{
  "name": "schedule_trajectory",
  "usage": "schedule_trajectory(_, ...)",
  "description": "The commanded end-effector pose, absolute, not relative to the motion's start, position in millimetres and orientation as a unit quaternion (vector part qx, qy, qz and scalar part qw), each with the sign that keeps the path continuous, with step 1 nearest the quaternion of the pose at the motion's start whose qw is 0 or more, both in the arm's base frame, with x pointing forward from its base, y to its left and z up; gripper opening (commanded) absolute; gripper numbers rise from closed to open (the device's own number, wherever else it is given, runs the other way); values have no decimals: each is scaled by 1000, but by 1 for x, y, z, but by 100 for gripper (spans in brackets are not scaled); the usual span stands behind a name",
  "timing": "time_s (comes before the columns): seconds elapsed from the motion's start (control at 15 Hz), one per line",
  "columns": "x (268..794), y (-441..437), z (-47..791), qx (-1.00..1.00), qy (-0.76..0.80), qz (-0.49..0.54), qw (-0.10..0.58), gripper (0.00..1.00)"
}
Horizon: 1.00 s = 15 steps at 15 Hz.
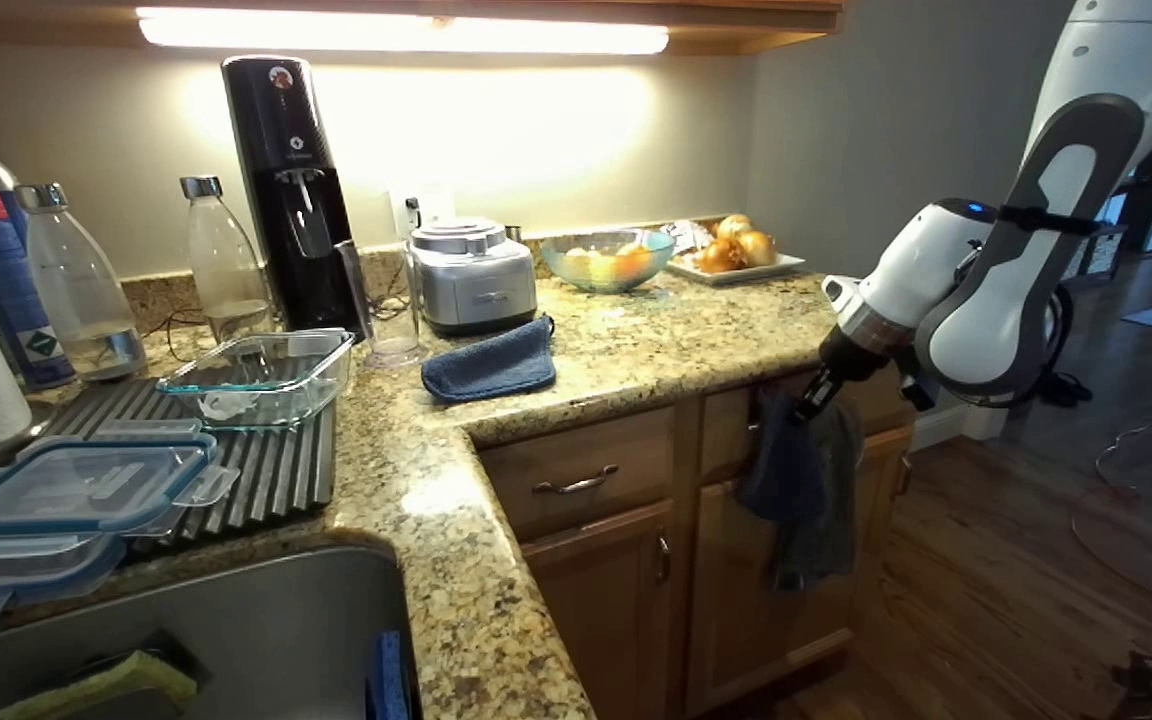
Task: Move the left blue towel from the hanger on the drawer to the countertop
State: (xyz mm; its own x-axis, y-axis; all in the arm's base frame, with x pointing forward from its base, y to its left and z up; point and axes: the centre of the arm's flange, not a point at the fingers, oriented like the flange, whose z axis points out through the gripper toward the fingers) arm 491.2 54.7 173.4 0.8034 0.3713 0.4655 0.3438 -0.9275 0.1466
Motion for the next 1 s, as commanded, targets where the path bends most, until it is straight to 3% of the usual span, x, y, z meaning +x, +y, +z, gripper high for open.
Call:
schedule_trajectory(0.0, 456, 62, 188, 948, 201, 240, 52, 9)
schedule_trajectory(0.47, 434, 74, 202, 951, 221, 205, 74, 9)
schedule_trajectory(0.93, 455, 68, 237, 946, 226, 191, 130, 9)
